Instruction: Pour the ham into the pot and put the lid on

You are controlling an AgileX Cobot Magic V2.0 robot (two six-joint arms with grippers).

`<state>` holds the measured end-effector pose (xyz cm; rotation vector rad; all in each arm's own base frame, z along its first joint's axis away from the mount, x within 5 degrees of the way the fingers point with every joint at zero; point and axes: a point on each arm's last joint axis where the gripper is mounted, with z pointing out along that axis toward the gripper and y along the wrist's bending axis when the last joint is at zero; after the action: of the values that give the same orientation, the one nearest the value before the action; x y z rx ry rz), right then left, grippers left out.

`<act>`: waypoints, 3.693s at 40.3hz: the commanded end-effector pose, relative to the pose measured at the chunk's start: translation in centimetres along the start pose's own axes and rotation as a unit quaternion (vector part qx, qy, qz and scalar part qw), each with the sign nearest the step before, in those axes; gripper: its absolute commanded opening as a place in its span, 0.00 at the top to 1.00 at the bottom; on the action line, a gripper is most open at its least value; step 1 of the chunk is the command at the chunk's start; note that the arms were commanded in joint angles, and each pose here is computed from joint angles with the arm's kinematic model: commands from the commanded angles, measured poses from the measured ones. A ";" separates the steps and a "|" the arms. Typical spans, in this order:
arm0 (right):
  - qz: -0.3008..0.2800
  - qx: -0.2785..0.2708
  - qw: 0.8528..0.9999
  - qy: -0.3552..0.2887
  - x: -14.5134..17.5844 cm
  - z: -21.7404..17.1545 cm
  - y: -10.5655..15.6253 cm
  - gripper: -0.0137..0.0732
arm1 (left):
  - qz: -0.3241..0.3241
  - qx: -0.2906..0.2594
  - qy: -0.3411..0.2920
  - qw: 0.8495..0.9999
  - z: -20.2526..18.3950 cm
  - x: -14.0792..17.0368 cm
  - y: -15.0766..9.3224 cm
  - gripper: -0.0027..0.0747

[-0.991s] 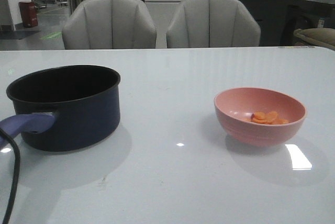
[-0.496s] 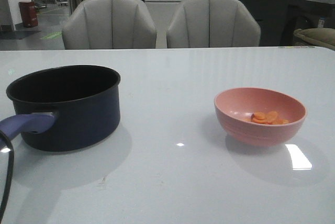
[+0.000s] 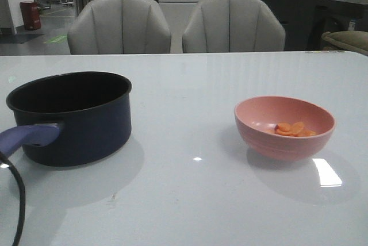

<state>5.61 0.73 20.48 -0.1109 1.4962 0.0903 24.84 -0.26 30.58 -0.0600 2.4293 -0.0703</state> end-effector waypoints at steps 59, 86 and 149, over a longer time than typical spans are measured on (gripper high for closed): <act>0.006 0.006 1.000 0.017 -8.3 0.5 -0.3 0.68 | 0.031 0.148 -0.422 0.894 -11.5 15.7 -0.7 0.24; 0.066 0.005 0.972 0.226 -6.9 9.6 0.0 0.29 | 0.031 0.148 -0.421 0.894 -11.5 15.7 -0.7 0.24; 0.176 -0.010 0.878 0.446 -3.4 31.1 1.6 0.67 | 0.031 0.148 -0.423 0.893 -11.6 15.7 -0.7 0.24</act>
<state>35.50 5.96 20.92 0.1645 2.5912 0.3440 5.53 -1.61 27.59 0.1216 1.6215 -0.2947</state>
